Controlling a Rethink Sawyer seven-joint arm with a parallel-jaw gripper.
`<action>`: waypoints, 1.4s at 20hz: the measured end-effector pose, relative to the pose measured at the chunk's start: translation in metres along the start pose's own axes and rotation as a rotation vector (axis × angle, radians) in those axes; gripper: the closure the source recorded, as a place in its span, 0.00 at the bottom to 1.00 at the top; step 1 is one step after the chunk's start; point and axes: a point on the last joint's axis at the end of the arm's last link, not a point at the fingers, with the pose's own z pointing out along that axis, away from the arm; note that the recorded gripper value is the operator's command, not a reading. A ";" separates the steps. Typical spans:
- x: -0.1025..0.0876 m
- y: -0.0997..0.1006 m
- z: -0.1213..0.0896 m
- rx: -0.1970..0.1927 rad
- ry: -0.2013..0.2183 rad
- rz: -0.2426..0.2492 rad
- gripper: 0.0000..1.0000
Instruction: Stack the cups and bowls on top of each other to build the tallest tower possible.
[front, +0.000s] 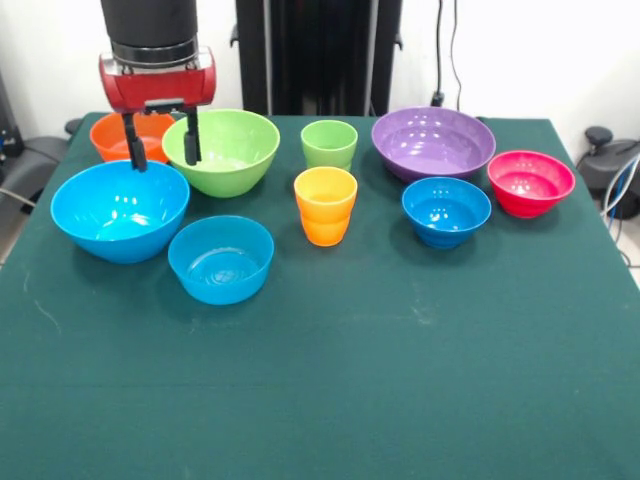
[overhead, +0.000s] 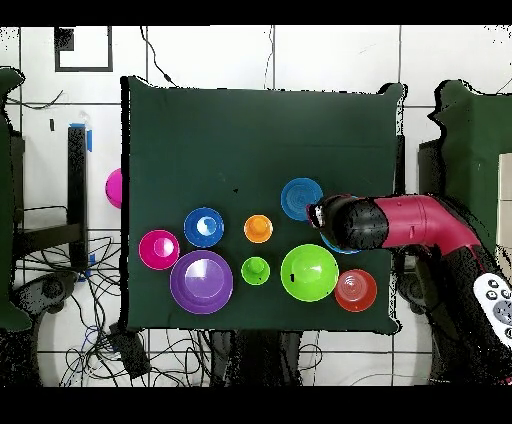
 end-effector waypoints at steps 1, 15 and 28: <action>0.001 0.001 0.002 -0.006 0.002 0.001 0.00; 0.013 0.022 0.049 -0.054 -0.010 -0.040 0.00; 0.021 0.039 0.078 -0.088 -0.031 -0.065 0.00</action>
